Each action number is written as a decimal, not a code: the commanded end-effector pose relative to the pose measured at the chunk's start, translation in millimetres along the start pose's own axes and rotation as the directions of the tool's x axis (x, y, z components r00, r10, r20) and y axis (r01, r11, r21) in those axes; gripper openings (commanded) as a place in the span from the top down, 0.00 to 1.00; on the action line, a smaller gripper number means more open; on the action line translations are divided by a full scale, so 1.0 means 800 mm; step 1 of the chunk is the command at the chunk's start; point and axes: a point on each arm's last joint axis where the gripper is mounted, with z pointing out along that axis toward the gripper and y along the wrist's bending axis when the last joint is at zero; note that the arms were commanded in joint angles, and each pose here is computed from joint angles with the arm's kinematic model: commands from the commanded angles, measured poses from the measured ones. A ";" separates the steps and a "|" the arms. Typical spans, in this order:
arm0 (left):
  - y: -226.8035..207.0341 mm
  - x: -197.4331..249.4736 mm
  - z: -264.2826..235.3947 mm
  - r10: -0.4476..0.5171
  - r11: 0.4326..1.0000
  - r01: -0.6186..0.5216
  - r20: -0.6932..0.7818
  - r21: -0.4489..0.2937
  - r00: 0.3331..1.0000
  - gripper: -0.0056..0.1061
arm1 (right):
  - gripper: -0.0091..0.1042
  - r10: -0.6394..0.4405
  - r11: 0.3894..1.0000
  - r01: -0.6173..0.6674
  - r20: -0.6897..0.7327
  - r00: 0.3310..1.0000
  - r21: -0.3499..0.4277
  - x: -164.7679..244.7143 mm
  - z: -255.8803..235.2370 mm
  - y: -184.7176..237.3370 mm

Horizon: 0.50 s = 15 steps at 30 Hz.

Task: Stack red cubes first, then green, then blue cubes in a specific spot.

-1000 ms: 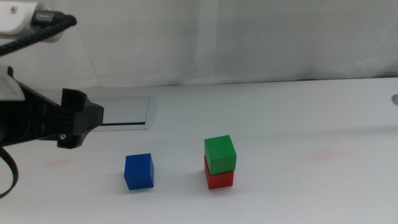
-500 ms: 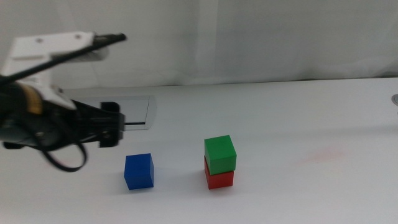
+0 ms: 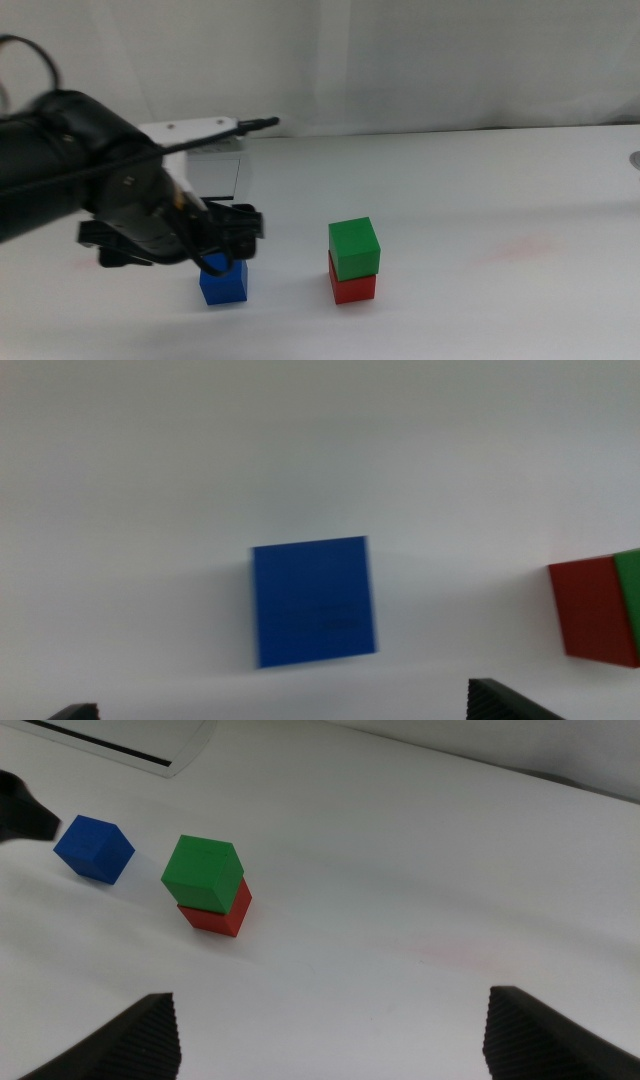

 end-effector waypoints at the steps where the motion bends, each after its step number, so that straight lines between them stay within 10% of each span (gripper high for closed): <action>1: -0.013 0.002 0.012 -0.016 1.000 0.016 -0.001 0.019 1.000 0.14 | 0.20 0.002 1.000 -0.002 0.008 1.000 0.003 -0.001 0.002 -0.001; 15: -0.035 0.006 0.088 -0.049 0.997 0.045 -0.062 -0.066 0.997 0.14 | 0.20 0.006 1.000 -0.006 0.010 1.000 0.003 -0.001 0.002 -0.001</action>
